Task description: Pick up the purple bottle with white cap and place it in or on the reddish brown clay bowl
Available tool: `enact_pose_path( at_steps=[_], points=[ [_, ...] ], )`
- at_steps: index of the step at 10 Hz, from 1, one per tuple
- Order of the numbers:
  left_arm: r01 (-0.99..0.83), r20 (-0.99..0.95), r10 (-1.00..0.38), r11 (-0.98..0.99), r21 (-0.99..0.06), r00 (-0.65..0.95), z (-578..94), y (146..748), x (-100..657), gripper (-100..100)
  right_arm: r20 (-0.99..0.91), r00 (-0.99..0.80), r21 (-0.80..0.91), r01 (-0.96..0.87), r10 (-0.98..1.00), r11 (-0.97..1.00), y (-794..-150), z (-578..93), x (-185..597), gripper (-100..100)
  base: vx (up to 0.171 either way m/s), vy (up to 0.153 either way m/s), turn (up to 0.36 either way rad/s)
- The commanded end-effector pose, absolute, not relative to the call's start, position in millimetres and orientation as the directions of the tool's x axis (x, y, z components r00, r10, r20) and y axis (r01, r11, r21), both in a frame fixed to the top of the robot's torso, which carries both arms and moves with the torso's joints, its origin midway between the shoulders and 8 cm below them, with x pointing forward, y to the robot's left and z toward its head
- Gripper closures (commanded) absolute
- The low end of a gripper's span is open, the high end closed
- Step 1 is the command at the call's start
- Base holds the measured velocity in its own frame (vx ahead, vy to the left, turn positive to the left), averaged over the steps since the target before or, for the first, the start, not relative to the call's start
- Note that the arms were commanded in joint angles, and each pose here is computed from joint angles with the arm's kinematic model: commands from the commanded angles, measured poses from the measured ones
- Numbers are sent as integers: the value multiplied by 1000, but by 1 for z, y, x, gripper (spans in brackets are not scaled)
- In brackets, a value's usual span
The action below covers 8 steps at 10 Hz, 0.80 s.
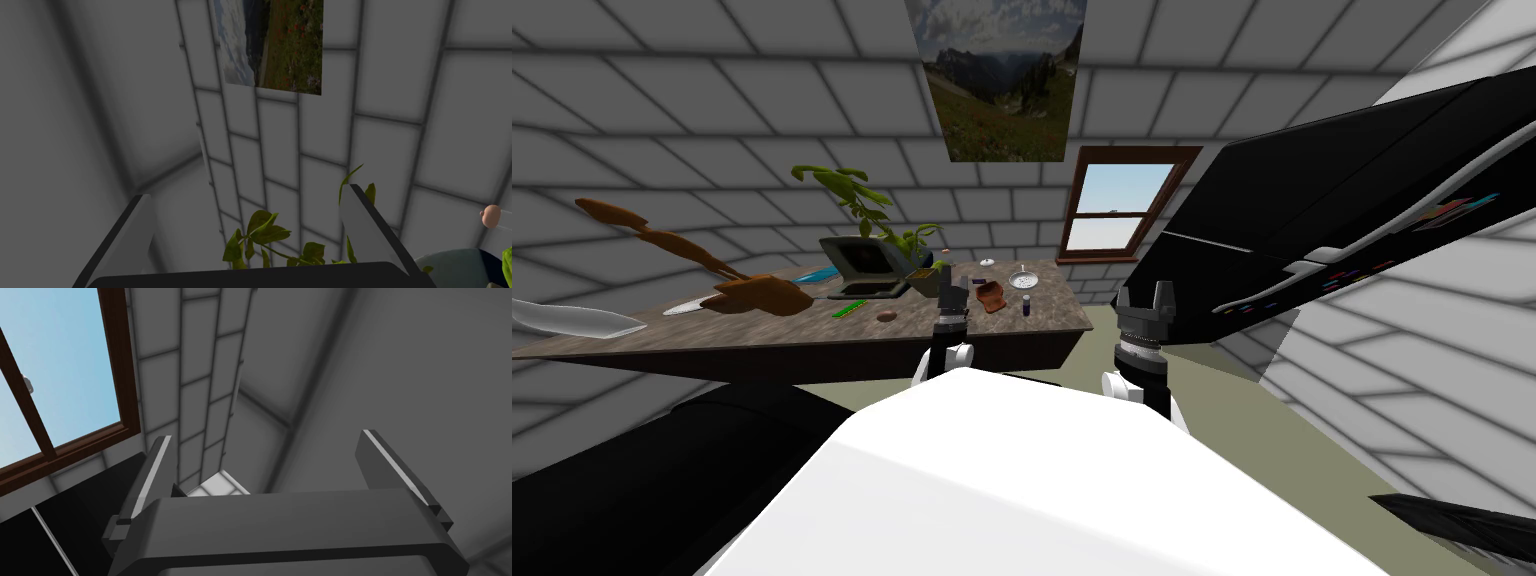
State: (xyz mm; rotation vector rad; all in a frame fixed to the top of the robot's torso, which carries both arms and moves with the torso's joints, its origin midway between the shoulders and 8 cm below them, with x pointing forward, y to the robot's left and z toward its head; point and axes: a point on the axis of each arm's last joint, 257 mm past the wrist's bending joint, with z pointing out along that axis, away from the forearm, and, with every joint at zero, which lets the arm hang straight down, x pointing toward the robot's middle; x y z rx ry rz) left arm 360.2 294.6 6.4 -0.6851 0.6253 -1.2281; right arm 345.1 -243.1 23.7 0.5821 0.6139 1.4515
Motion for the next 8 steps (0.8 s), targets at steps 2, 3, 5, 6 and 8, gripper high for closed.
enact_pose_path(
  at_steps=[2,3,5,6,8],
  points=[
    [610,-143,-969,238,-756,201,3,287,365,-100,-31,24,695,-718,999,39,-243,24,345,0,0,-2,-6],
    [602,-180,-964,262,-754,194,0,284,367,-100,-31,24,695,-718,999,39,-243,24,345,0,1,-4,-13],
    [585,-254,-950,313,-749,183,-8,277,373,-100,-31,24,695,-718,999,39,-243,24,345,0,1,-6,-15],
    [574,-289,-940,339,-745,180,-12,274,376,-100,-31,24,695,-718,999,39,-243,24,345,0,2,-9,-23],
    [540,-389,-904,421,-729,180,-29,266,387,-100,-31,24,695,-718,999,39,-243,24,345,0,2,-15,-41]
  ],
)
